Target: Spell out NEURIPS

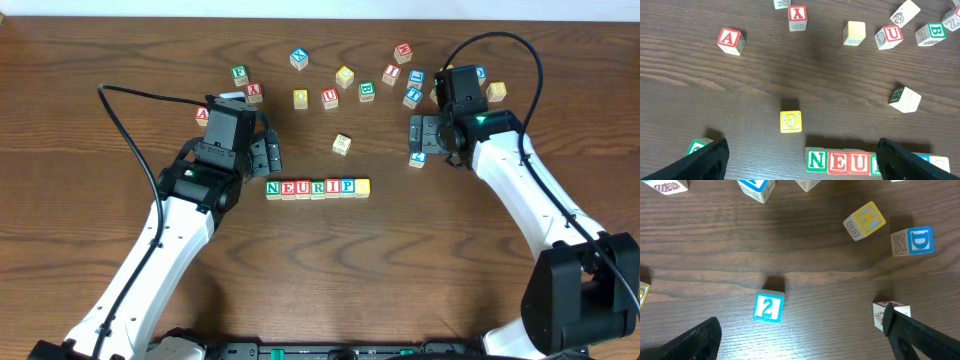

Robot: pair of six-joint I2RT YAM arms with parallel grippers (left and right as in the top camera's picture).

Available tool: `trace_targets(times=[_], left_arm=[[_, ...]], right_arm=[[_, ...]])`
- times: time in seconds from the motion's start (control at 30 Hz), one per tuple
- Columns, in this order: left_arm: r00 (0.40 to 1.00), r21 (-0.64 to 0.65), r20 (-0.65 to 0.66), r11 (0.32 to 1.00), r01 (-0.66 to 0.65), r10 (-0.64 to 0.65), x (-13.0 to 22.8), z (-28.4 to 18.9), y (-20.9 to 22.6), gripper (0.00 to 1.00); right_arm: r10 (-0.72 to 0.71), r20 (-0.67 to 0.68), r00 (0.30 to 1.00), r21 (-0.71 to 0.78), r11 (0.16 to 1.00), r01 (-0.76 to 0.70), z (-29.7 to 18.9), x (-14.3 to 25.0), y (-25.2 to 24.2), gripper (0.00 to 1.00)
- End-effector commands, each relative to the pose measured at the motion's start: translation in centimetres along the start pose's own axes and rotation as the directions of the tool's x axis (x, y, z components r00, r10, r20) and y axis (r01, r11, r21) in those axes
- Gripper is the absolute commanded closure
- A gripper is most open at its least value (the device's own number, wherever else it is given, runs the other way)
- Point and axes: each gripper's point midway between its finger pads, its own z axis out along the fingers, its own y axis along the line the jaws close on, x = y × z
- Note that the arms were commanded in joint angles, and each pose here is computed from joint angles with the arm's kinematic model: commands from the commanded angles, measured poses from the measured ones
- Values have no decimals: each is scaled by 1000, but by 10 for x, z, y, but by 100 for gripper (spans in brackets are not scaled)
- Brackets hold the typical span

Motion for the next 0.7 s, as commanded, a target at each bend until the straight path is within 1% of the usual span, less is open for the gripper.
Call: trace_targets(times=[0.0,0.67], left_arm=[[999,-5,32,1000,3,-3,-11,-6,1,7],[999,-5,32,1000,3,-3,-11,-6,1,6]], right_arm=[[11,20,1000,-12,1000,-11,-4,-9,2,1],[15,34,999,-26,1000,-14,-4,-12,4,1]])
